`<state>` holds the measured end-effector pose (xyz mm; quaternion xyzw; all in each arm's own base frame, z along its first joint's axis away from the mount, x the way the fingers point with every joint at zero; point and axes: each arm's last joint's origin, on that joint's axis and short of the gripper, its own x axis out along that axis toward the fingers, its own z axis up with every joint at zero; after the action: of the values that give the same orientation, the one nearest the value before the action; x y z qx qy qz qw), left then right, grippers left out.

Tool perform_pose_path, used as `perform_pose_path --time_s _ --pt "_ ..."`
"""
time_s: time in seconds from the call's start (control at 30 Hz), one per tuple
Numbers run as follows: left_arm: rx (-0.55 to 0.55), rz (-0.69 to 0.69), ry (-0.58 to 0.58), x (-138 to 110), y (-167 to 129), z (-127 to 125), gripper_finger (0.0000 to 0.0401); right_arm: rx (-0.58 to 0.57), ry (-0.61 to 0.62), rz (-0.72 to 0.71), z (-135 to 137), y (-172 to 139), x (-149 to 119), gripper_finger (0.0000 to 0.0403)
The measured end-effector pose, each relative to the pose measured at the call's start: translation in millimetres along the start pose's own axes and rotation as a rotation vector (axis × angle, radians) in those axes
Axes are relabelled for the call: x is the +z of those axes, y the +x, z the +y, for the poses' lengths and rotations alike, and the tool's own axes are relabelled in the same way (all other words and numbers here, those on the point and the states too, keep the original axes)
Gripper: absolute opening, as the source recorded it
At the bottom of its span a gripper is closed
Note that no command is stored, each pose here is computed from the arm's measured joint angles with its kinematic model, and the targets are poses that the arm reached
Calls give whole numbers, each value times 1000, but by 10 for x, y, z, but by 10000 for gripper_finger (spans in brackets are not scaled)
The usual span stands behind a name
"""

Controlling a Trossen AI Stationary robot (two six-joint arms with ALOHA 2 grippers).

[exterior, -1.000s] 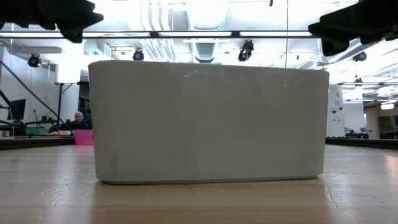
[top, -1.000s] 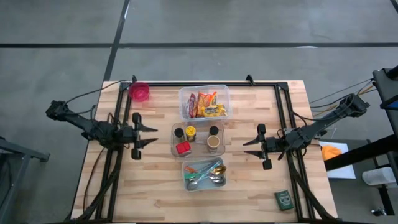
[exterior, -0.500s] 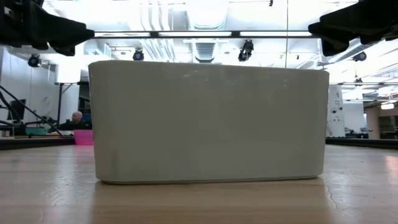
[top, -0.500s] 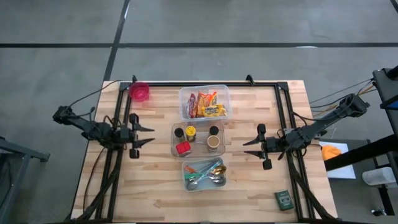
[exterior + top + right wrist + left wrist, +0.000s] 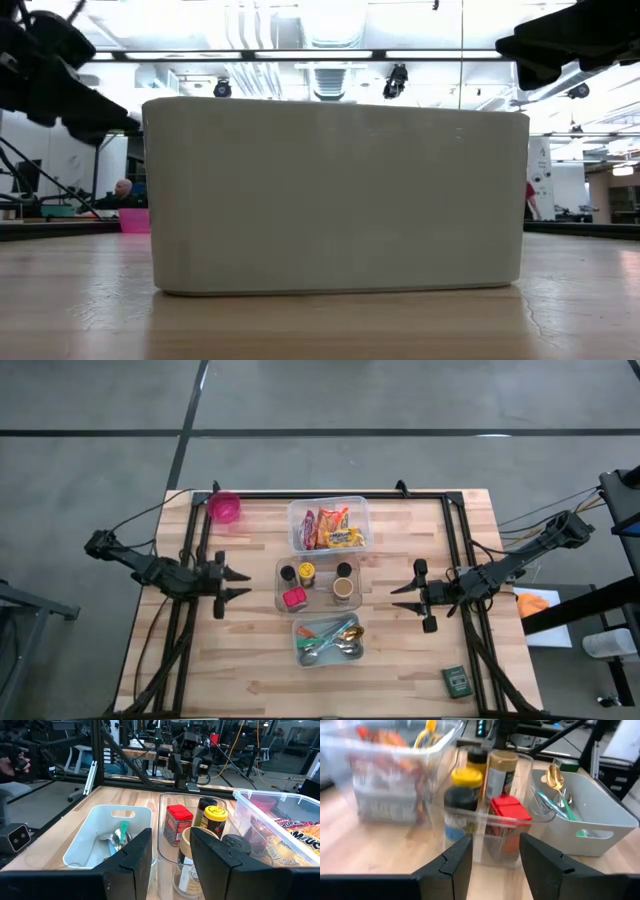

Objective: Pick & Place Food Item
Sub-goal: Put the green spice can into the transparent bin

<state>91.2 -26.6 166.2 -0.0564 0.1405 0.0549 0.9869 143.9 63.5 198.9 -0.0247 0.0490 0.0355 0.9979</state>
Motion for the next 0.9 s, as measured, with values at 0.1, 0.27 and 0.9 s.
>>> perform_pose_path --time_s 0.1,0.27,0.9 --pt "9 16 -45 -18 0 6 163 0 1 0 0 0 1 130" --pt "10 16 7 -18 0 7 163 0 0 0 0 0 1 130" --pt "13 16 13 -18 0 8 163 0 0 0 0 0 1 130"
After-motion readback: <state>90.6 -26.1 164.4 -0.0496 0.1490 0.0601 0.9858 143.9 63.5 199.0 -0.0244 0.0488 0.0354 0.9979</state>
